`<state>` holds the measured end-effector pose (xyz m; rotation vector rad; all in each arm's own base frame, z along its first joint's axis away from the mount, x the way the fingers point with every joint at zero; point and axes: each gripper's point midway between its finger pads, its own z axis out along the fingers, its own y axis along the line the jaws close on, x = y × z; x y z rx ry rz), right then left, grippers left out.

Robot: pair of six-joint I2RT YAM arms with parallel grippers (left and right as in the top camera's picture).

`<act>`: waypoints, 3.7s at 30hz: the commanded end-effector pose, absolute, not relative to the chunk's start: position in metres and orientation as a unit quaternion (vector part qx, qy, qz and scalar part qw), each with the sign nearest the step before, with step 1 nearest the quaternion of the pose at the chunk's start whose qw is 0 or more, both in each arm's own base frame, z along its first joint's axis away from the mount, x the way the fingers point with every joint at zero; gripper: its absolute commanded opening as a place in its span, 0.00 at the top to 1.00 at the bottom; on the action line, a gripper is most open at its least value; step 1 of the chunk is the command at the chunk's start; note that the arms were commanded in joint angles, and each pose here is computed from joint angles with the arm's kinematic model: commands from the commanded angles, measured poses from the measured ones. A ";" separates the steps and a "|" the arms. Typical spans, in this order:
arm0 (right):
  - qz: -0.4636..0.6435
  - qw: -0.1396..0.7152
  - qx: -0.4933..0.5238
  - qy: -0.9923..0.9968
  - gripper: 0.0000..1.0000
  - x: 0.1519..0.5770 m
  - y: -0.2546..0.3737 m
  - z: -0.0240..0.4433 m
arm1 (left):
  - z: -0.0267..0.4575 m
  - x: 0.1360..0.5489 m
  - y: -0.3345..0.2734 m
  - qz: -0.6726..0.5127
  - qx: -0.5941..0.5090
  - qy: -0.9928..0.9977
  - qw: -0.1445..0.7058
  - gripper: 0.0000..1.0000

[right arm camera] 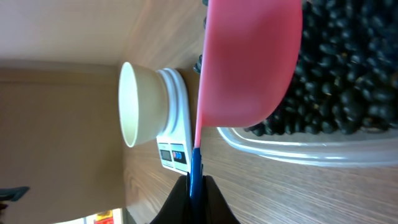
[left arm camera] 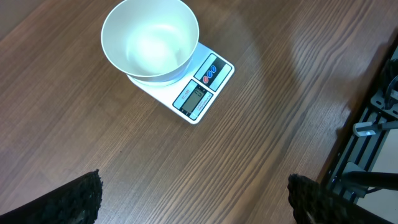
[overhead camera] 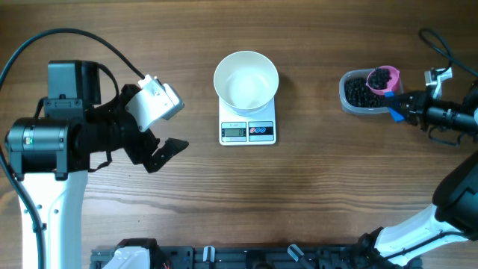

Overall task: Scoop item into bowl and weigh 150g on scale
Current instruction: 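Lift the filled scoop out of the tub with the right gripper, then carry the filled scoop left over the cream bowl on the scale, then tilt the scoop with the right gripper to pour beans into the bowl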

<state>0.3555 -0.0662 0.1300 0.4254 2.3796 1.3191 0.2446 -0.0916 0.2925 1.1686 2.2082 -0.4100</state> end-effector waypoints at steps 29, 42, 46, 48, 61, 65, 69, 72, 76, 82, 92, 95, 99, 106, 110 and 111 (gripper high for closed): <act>0.598 0.183 -0.001 0.780 0.96 0.391 0.076 0.191 | 0.298 0.246 -0.090 -0.147 0.445 0.827 0.310 0.00; 0.614 0.173 -0.065 0.768 0.96 0.403 0.143 0.214 | 0.298 0.246 -0.090 -0.147 0.445 0.827 0.310 0.00; 0.606 0.169 -0.069 0.774 0.96 0.405 0.155 0.212 | 0.298 0.246 -0.090 -0.147 0.445 0.827 0.310 0.00; 0.595 0.174 -0.075 0.781 0.96 0.407 0.162 0.209 | 0.298 0.246 -0.090 -0.147 0.445 0.827 0.310 0.00; 0.570 0.209 -0.111 0.787 0.96 0.415 0.176 0.208 | 0.298 0.246 -0.090 -0.147 0.445 0.827 0.310 0.00; 0.550 0.237 -0.140 0.789 0.96 0.418 0.174 0.204 | 0.298 0.246 -0.090 -0.147 0.445 0.827 0.310 0.00; 0.525 0.258 -0.152 0.797 0.96 0.423 0.171 0.198 | 0.298 0.246 -0.090 -0.147 0.445 0.827 0.310 0.00; 0.513 0.270 -0.166 0.798 0.96 0.425 0.170 0.196 | 0.298 0.246 -0.090 -0.147 0.445 0.827 0.310 0.00; 0.491 0.286 -0.198 0.799 0.96 0.424 0.178 0.192 | 0.298 0.246 -0.090 -0.147 0.445 0.827 0.310 0.00; 0.453 0.288 -0.212 0.816 0.96 0.423 0.196 0.184 | 0.298 0.246 -0.090 -0.147 0.445 0.827 0.310 0.00; 0.322 0.281 -0.238 0.872 0.96 0.407 0.200 0.165 | 0.298 0.246 -0.090 -0.147 0.445 0.827 0.310 0.00; 0.292 0.280 -0.244 0.881 0.96 0.404 0.200 0.163 | 0.298 0.246 -0.090 -0.147 0.445 0.827 0.310 0.00; 0.272 0.275 -0.257 0.886 0.96 0.399 0.207 0.157 | 0.298 0.246 -0.090 -0.147 0.445 0.827 0.310 0.00; 0.214 0.260 -0.261 0.905 0.96 0.393 0.205 0.143 | 0.298 0.246 -0.090 -0.147 0.445 0.827 0.310 0.00; 0.192 0.258 -0.261 0.910 0.96 0.392 0.203 0.139 | 0.298 0.246 -0.090 -0.147 0.445 0.827 0.310 0.00; 0.185 0.258 -0.265 0.911 0.96 0.392 0.203 0.138 | 0.298 0.246 -0.090 -0.147 0.445 0.827 0.310 0.00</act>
